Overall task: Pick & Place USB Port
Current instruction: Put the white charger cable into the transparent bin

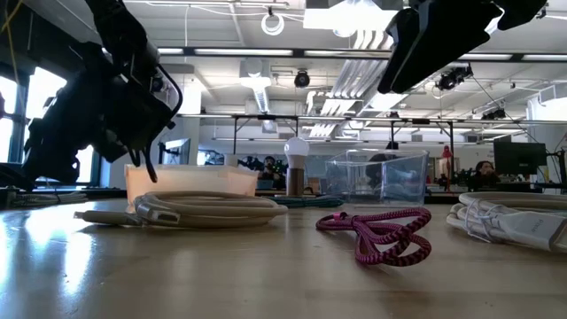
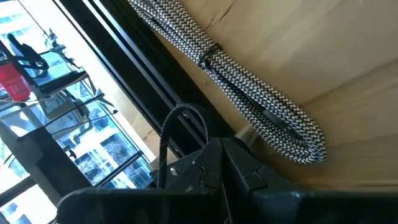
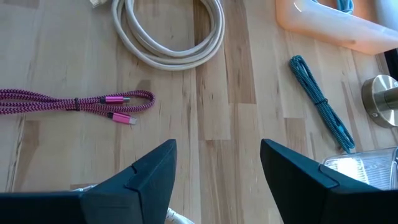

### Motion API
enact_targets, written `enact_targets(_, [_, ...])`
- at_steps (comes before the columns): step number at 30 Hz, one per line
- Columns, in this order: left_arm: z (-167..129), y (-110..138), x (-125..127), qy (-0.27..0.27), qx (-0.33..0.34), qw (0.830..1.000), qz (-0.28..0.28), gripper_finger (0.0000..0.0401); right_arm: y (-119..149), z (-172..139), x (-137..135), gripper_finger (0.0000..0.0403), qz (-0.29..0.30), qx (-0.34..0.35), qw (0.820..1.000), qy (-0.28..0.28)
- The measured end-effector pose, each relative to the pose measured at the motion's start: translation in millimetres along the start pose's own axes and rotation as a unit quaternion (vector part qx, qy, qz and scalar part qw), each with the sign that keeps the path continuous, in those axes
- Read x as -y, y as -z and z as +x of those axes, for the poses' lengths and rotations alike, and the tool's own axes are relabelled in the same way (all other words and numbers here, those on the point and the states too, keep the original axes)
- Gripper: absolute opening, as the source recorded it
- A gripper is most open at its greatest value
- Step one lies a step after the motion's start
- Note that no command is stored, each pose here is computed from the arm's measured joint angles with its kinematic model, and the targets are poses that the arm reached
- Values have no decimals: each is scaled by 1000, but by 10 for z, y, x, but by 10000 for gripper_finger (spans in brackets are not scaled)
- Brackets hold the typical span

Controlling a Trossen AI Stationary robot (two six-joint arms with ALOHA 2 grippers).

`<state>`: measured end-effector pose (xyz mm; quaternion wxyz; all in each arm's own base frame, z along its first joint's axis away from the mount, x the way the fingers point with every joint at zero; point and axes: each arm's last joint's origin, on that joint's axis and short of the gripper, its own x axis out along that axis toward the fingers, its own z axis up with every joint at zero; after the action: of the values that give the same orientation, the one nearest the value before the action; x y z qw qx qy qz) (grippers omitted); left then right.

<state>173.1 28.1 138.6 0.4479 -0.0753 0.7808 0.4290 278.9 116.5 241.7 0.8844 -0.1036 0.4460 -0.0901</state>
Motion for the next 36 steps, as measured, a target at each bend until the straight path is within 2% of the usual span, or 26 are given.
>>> enact_targets(9, [-9, -21, 30, 21, -2, 1000, 8, 0, 11, -20, -37, 225, 2, 1, 1000, -4])
enact_targets(10, [-2, -36, 51, 29, 3, 1000, 6, 0, 14, -25, -47, 225, 0, 2, 1000, -5])
enact_targets(12, [96, -90, 157, 83, 33, 996, 7, 0, 20, -35, -65, 225, -3, 3, 1000, -7])
enact_targets(14, [260, -64, 177, 92, 36, 995, 32, 0, 24, -43, -80, 225, -5, 4, 1000, -8])
enact_targets(15, [316, -54, 173, 88, 28, 995, 29, 0, 25, -46, -84, 225, -5, 4, 1000, -8])
enact_targets(18, [458, -28, 177, 24, -1, 1000, -19, 0, 33, -54, -99, 224, -6, 4, 1000, -9])
enact_targets(36, [160, -153, 242, 102, 10, 991, 90, 0, 27, -52, -93, 224, -5, 8, 1000, -1])
